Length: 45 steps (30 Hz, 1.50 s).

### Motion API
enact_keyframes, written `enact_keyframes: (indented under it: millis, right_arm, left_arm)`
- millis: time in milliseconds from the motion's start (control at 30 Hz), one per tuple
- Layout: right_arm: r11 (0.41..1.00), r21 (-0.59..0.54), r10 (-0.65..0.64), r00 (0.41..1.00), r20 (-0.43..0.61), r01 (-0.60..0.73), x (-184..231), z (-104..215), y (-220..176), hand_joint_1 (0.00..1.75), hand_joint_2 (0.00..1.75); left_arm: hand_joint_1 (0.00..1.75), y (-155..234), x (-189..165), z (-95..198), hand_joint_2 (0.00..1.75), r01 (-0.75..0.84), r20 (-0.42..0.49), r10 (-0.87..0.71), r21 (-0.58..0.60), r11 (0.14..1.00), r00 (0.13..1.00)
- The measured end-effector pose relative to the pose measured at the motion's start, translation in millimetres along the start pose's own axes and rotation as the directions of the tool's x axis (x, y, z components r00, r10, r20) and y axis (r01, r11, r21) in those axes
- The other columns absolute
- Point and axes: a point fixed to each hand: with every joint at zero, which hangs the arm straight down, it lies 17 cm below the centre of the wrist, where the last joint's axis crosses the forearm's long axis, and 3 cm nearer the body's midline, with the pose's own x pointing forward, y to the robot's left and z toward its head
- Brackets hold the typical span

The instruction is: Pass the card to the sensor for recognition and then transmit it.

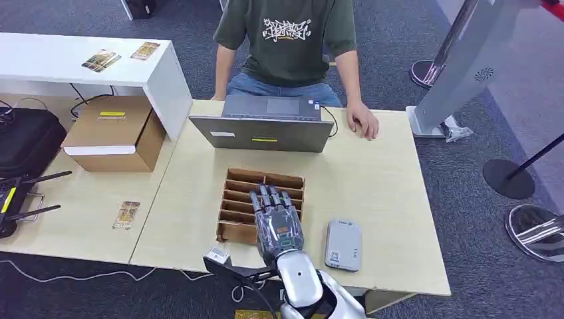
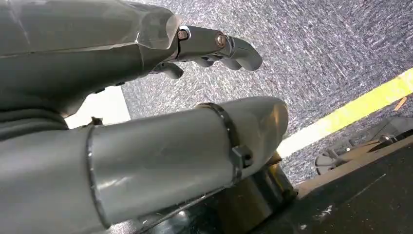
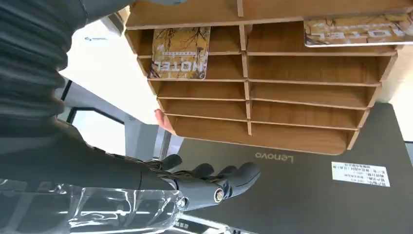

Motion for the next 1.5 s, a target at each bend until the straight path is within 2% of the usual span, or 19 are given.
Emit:
enact_keyframes:
  millis: [433,633,1000,1300,1500]
  right_arm:
    - [1.0,0.011,0.006,1.0,-0.006,-0.006,-2,-1,4,0.0,1.75]
    - [0.999,0.0,0.042,0.997,-0.064,-0.042,-18,-11,6,0.0,1.75]
    - [0.997,0.052,0.07,0.99,-0.12,-0.064,-40,-26,22,0.0,1.75]
    - [0.994,0.08,0.096,0.973,-0.209,-0.081,-75,-35,31,0.0,1.75]
    - [0.992,0.081,0.109,0.968,-0.225,-0.093,-82,-35,31,0.0,1.75]
  left_arm:
    - [0.0,0,0,0,0.0,0.001,0.0,-0.001,-0.001,1.0,1.0]
    - [0.0,-2,3,1,0.0,0.015,-0.002,-0.015,-0.01,1.0,1.0]
    - [0.0,-4,8,2,0.0,0.02,-0.016,-0.02,-0.016,1.0,1.0]
    - [0.0,-4,8,2,0.0,0.008,-0.021,-0.008,-0.017,1.0,1.0]
    - [0.0,-2,7,1,0.0,-0.009,-0.009,0.009,-0.006,1.0,1.0]
